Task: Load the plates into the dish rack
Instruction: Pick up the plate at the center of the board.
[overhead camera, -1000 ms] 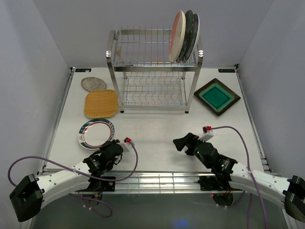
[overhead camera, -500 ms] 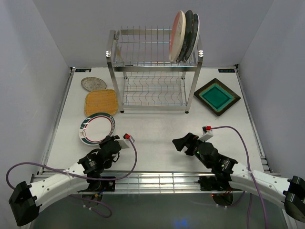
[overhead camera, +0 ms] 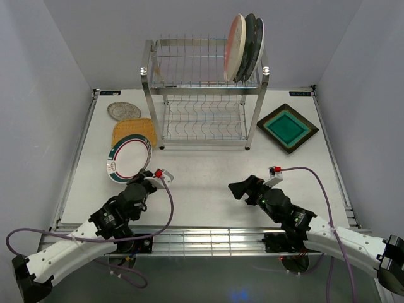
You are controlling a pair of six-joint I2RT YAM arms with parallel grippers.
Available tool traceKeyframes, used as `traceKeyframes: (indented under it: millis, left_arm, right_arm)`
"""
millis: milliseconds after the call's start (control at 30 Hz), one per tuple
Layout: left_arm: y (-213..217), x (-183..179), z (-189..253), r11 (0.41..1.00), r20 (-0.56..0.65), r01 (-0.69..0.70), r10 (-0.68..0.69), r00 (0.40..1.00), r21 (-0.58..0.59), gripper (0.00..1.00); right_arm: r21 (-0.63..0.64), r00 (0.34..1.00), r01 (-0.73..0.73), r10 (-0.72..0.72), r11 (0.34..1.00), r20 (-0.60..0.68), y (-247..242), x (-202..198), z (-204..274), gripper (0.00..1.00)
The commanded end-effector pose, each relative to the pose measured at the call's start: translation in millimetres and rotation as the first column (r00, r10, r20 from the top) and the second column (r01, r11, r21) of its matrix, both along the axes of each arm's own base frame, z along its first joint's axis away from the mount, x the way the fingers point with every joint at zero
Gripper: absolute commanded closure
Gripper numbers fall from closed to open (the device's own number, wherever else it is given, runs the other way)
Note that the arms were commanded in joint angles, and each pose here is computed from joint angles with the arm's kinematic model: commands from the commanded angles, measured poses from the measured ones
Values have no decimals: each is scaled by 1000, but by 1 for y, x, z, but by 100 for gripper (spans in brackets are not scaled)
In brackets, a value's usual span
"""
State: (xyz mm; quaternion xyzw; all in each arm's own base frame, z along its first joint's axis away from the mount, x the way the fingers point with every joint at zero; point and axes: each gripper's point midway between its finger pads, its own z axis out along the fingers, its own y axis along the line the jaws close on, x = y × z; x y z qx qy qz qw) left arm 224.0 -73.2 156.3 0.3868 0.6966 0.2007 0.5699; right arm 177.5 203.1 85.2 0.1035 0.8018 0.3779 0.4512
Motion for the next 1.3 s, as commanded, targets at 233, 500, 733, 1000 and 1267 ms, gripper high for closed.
traceKeyframes:
  millis: [233, 500, 733, 1000, 1267]
  left_arm:
    - [6, -5, 102, 978, 253, 64, -12, 967, -198, 100]
    - [3, -9, 160, 958, 323, 121, -32, 946, -261, 100]
    - [7, -16, 226, 930, 415, 168, -19, 910, -326, 100]
    - [-4, -14, 286, 905, 481, 229, -32, 876, -358, 100]
    - [-30, -16, 338, 820, 502, 354, -95, 860, -450, 100]
  right_arm:
    - [24, 1000, -7, 6, 1000, 8, 5, 1, 8, 2]
    - [27, 1000, -13, 13, 1000, 9, 7, 1, 10, 2]
    - [22, 1000, -7, 7, 1000, 19, 7, 3, 15, 2]
    - [16, 1000, -4, 3, 1000, 27, 7, 5, 18, 2]
    - [14, 999, 8, -8, 1000, 42, 7, 8, 22, 2]
